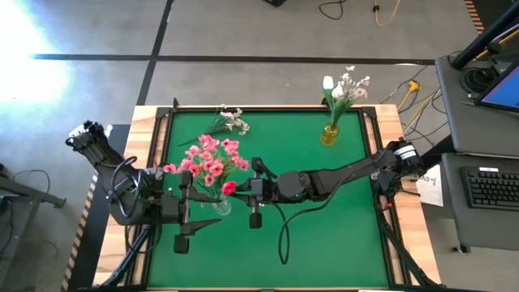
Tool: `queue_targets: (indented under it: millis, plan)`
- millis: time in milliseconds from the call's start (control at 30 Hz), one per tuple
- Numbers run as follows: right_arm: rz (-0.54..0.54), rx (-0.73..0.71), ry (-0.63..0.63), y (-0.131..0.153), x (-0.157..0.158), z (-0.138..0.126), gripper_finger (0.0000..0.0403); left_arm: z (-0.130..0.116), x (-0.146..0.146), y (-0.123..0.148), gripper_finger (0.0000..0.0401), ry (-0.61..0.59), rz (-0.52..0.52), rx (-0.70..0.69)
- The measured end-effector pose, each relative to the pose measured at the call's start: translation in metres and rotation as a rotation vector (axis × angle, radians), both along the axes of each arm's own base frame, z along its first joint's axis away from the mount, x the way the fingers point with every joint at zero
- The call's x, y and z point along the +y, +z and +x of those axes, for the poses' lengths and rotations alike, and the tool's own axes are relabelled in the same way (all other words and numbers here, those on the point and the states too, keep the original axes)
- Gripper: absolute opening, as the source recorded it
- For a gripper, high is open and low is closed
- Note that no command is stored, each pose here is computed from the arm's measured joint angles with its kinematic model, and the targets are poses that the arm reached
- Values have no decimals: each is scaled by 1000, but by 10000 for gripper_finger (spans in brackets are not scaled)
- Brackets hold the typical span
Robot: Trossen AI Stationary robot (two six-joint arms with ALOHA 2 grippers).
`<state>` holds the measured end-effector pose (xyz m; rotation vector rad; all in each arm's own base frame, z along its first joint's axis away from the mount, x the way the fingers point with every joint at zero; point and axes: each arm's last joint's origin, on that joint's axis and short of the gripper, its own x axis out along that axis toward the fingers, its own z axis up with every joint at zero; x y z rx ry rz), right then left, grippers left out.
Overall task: Sort flowers into vase by color
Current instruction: Put the red flowers into the transparent vase
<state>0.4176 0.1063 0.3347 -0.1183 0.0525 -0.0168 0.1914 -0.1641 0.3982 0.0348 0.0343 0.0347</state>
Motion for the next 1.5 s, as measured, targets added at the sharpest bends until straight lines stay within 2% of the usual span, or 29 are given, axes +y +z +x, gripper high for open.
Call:
queue_targets:
  millis: [300,433,533,600,700,767,900,1000,1100,1300,1433,1500]
  plan:
    - [-3,13,-7,4,-3,1,18,-3,-3,2,185,-16,-3,-3]
    - [-6,19,-8,3,-3,1,18,-15,-15,-3,185,-79,-10,49]
    - [-8,23,-8,3,-3,1,18,-28,-26,-3,185,-143,-64,78]
    - [-8,24,-8,3,-3,1,18,-37,-37,-8,185,-213,-105,137]
    - [-8,26,-8,3,-3,1,18,-55,-58,-27,185,-385,-200,334]
    - [-8,26,-8,3,-3,1,18,-66,-74,-41,185,-398,-255,428]
    - [-1,27,-8,3,-3,1,18,-82,-100,-77,184,-307,-291,552]
    - [12,28,-9,3,-3,1,18,-90,-111,-96,175,-204,-305,559]
    - [18,29,-9,2,-3,1,18,-91,-117,-116,159,-106,-262,553]
    - [32,30,-10,2,-3,1,18,-77,-115,-156,134,169,-144,342]
    - [33,31,-9,2,-3,1,18,-58,-102,-195,131,337,-189,200]
    - [33,33,-9,2,-3,1,18,-48,-95,-216,138,401,-210,185]
